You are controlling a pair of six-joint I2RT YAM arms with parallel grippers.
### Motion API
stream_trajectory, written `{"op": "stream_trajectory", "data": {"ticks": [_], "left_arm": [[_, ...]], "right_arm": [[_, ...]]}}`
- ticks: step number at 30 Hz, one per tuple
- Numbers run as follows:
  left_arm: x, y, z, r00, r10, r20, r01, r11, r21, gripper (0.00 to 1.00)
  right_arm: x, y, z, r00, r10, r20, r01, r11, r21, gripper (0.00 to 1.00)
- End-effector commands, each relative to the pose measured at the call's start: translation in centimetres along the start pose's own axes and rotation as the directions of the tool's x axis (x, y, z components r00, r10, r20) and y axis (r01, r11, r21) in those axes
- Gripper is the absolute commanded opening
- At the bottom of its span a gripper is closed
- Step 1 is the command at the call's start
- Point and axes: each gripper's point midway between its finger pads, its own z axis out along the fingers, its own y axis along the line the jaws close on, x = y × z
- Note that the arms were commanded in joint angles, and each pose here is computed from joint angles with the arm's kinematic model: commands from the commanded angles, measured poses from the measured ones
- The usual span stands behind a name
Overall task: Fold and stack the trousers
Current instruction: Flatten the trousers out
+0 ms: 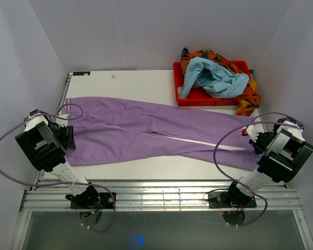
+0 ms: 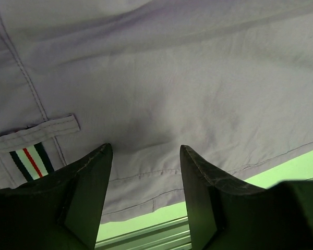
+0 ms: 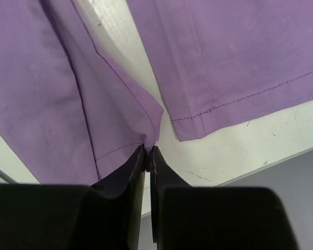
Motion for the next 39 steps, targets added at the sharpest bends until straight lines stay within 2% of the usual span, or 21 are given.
{"op": "stream_trajectory", "data": {"ticks": [1, 4, 8, 9, 12, 13, 14, 15, 17, 19, 21, 24, 30, 31, 32, 34, 36, 39], "left_arm": [[1.0, 0.3, 0.6, 0.999, -0.021, -0.033, 0.02, 1.0, -0.012, 0.65], [2.0, 0.2, 1.5, 0.997, -0.042, -0.064, 0.042, 0.999, 0.0, 0.6], [3.1, 0.8, 2.8, 0.992, -0.076, -0.1, 0.075, 0.997, -0.017, 0.43], [3.3, 1.1, 3.1, 0.989, -0.091, -0.113, 0.088, 0.996, -0.024, 0.34], [3.1, 2.4, 3.6, 0.987, -0.114, -0.112, 0.109, 0.993, -0.054, 0.21], [3.1, 3.0, 3.7, 0.986, -0.131, -0.105, 0.124, 0.99, -0.068, 0.1], [3.1, 3.4, 3.7, 0.985, -0.138, -0.106, 0.131, 0.989, -0.075, 0.03], [3.1, 3.9, 3.8, 0.983, -0.148, -0.105, 0.14, 0.987, -0.082, 0.0], [3.3, 5.2, 3.9, 0.979, -0.175, -0.106, 0.164, 0.981, -0.1, 0.0], [3.4, 6.3, 4.0, 0.975, -0.196, -0.1, 0.186, 0.977, -0.105, 0.0], [3.6, 6.7, 4.1, 0.974, -0.204, -0.102, 0.193, 0.976, -0.103, 0.0], [3.5, 6.9, 4.1, 0.975, -0.199, -0.097, 0.189, 0.977, -0.099, 0.0], [3.0, 7.5, 3.3, 0.982, -0.173, -0.078, 0.163, 0.979, -0.126, 0.0], [3.0, 7.6, 3.3, 0.982, -0.173, -0.077, 0.162, 0.979, -0.127, 0.0], [2.9, 7.8, 3.2, 0.982, -0.173, -0.073, 0.162, 0.978, -0.132, 0.0], [2.8, 7.9, 3.2, 0.982, -0.172, -0.073, 0.162, 0.978, -0.134, 0.0], [2.9, 8.2, 3.2, 0.983, -0.168, -0.078, 0.156, 0.978, -0.142, 0.0], [2.8, 9.1, 2.9, 0.985, -0.156, -0.073, 0.142, 0.976, -0.165, 0.0]], "right_arm": [[-0.2, 0.3, -1.3, 0.998, -0.063, -0.028, 0.063, 0.998, 0.02, 0.08], [-1.4, -1.2, -3.6, 0.995, -0.099, -0.012, 0.1, 0.991, 0.092, 0.08], [-3.8, -4.1, -7.8, 0.988, -0.153, 0.03, 0.143, 0.967, 0.212, 0.08], [-4.5, -4.5, -8.7, 0.984, -0.176, 0.04, 0.161, 0.957, 0.241, 0.08], [-5.3, -4.8, -11.3, 0.966, -0.255, 0.031, 0.234, 0.924, 0.303, 0.08], [-4.7, -4.5, -11.9, 0.965, -0.263, 0.023, 0.241, 0.916, 0.321, 0.08], [-4.4, -3.7, -11.6, 0.96, -0.279, 0.021, 0.258, 0.914, 0.314, 0.08], [-4.3, -2.7, -12.1, 0.955, -0.298, 0.009, 0.279, 0.905, 0.322, 0.08], [-2.5, -1.1, -12.2, 0.932, -0.36, -0.036, 0.351, 0.877, 0.327, 0.08], [-0.3, 1.8, -10.5, 0.914, -0.398, -0.083, 0.404, 0.87, 0.283, 0.08], [0.9, 4.1, -8.0, 0.921, -0.38, -0.084, 0.389, 0.894, 0.225, 0.08], [1.1, 3.8, -7.3, 0.936, -0.344, -0.073, 0.351, 0.898, 0.264, 0.08], [-0.1, 0.9, -10.9, 0.968, -0.249, 0.03, 0.229, 0.926, 0.3, 0.08], [-0.3, -0.6, -13.2, 0.967, -0.253, 0.016, 0.233, 0.913, 0.336, 0.08], [-0.8, -0.5, -13.2, 0.973, -0.218, 0.078, 0.184, 0.933, 0.308, 0.08], [-1.4, -1.1, -14.7, 0.98, -0.155, 0.128, 0.109, 0.945, 0.307, 0.08], [-1.9, -2.4, -16.6, 0.982, -0.127, 0.142, 0.069, 0.932, 0.357, 0.08], [-1.5, -1.4, -16.1, 0.984, -0.145, 0.105, 0.101, 0.934, 0.342, 0.08]]}}
